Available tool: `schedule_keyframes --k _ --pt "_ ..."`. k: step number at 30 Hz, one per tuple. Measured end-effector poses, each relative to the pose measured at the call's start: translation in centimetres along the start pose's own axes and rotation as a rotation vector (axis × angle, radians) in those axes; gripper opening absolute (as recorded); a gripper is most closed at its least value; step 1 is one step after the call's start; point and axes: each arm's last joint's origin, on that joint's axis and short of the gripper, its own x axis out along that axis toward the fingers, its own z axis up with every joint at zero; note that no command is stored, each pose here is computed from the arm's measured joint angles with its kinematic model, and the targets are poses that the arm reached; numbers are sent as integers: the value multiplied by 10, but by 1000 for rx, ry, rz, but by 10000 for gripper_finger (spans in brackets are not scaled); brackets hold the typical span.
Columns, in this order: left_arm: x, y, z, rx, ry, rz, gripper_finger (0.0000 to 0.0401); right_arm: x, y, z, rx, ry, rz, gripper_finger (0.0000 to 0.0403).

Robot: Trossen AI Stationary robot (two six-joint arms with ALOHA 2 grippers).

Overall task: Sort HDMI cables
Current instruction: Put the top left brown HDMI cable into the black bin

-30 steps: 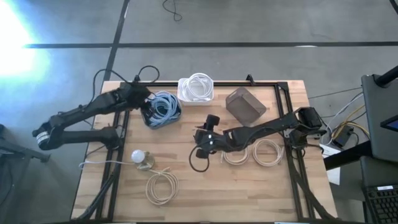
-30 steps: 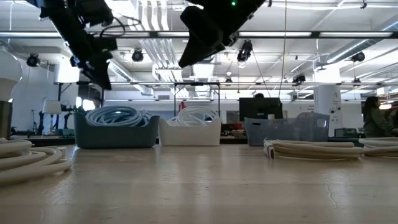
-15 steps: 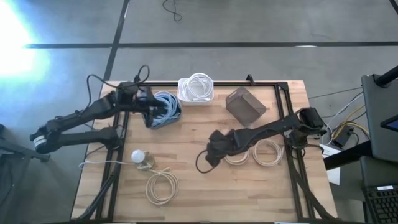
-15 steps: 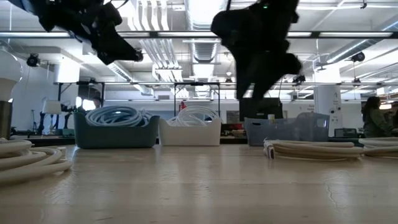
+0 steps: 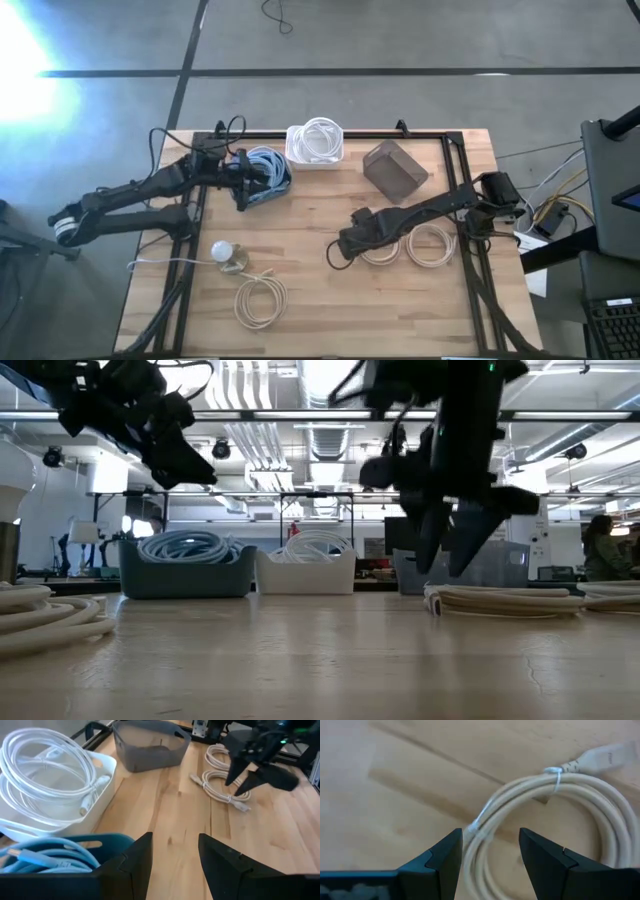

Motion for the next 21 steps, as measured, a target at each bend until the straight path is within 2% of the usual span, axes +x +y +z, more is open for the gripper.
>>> schedule_keyframes --k 8,12,16,21 --pt "1 0 -2 -25 6 0 163 33 -12 14 78 -5 126 192" --pt "1 0 -2 -30 7 0 163 42 -22 19 95 -6 109 191" --pt "1 0 -2 -30 7 0 163 45 -27 23 0 -6 106 174" --pt "1 0 -2 -30 7 0 163 39 -16 30 -182 -48 129 113"
